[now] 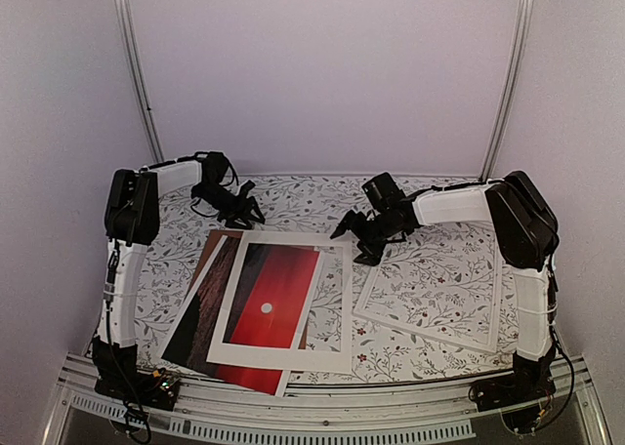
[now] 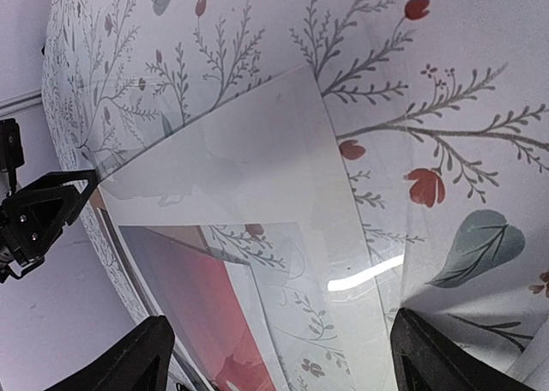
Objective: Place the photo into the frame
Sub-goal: Pick up the glass panel from the mat board.
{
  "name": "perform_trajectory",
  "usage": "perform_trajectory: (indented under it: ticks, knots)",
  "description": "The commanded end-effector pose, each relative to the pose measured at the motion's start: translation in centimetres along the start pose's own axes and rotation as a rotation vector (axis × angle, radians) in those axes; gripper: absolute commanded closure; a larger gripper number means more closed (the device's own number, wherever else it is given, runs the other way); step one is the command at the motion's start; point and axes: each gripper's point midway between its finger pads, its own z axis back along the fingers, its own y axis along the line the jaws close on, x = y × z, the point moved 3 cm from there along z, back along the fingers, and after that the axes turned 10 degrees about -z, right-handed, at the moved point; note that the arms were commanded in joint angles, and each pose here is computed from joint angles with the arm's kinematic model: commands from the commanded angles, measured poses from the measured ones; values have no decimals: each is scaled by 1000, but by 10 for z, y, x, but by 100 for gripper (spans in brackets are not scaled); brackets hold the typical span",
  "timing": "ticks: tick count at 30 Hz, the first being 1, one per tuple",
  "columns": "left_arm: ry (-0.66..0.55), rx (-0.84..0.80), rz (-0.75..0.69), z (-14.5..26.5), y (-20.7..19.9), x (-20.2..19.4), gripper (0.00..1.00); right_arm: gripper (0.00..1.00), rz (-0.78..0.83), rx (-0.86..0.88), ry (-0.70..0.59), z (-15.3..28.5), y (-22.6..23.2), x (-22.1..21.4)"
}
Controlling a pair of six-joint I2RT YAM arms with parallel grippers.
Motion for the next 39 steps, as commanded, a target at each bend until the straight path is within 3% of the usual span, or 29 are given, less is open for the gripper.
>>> perform_trajectory:
  ticks: [1, 11, 22, 39]
  knots:
    - [67, -93, 24, -23, -12, -24, 39, 9, 1, 11, 30, -20, -3, -6]
    - [24, -195, 7, -19, -28, -24, 42, 9, 22, 37, 55, -21, 0, -9]
    - [1, -194, 5, -11, -30, -21, 42, 9, 74, 41, 48, -17, 4, -9]
    - [-129, -399, -62, 20, -69, -15, 36, 9, 112, 40, 70, -21, 0, -11]
